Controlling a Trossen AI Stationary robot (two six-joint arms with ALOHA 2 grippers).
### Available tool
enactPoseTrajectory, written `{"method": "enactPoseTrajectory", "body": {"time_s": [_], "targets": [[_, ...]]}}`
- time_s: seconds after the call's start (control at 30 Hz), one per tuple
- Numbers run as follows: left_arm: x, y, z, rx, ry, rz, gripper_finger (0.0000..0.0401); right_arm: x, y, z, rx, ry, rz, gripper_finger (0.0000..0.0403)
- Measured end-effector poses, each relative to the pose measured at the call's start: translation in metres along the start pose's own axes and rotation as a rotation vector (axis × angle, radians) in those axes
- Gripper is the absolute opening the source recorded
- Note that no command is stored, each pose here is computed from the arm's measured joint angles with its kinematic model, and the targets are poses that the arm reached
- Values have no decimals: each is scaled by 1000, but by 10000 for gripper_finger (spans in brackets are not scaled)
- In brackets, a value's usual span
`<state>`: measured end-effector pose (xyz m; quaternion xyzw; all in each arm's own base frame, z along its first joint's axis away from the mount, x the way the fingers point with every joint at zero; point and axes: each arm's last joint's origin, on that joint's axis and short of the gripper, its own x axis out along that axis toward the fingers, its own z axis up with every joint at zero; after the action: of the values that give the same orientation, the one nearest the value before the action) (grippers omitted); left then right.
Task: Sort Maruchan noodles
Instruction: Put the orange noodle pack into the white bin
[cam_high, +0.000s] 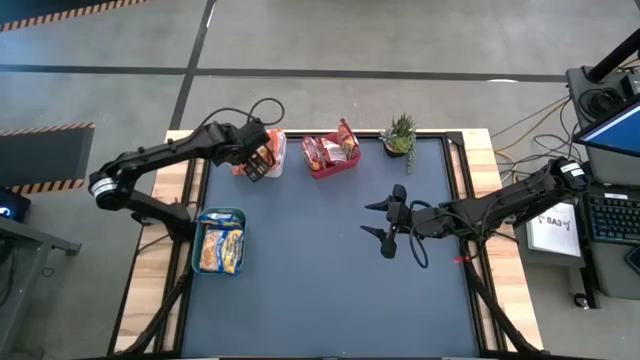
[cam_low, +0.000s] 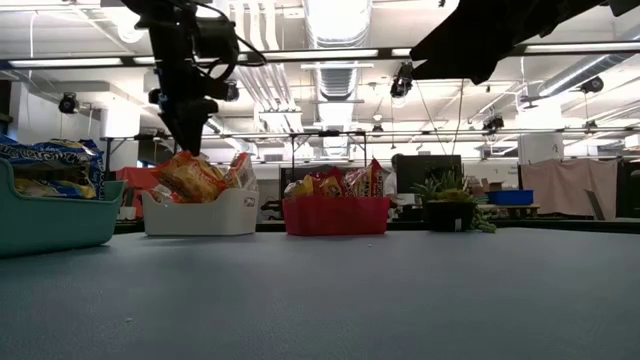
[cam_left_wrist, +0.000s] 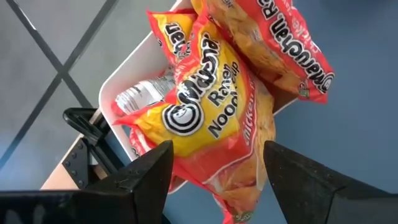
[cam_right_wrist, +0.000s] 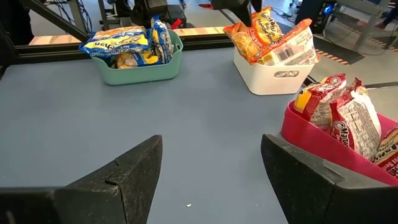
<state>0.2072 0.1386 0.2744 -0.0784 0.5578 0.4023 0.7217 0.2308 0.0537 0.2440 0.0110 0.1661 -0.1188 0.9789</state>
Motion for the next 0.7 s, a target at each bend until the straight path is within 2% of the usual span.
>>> {"method": "enactPoseTrajectory", "body": {"time_s": [0.27,0.47,0.57,0.7], "targets": [[-23,11,-11,-9,-35,0,232,0,0,0,1,0,0,265],[-42,14,-34,65,-71,-55,229,0,0,0,1,0,-1,258],[-38,8,-48,115,-64,-78,207,0,0,0,0,0,-1,259],[-23,0,-60,106,-54,-84,147,0,0,0,-7,0,-1,262]]}}
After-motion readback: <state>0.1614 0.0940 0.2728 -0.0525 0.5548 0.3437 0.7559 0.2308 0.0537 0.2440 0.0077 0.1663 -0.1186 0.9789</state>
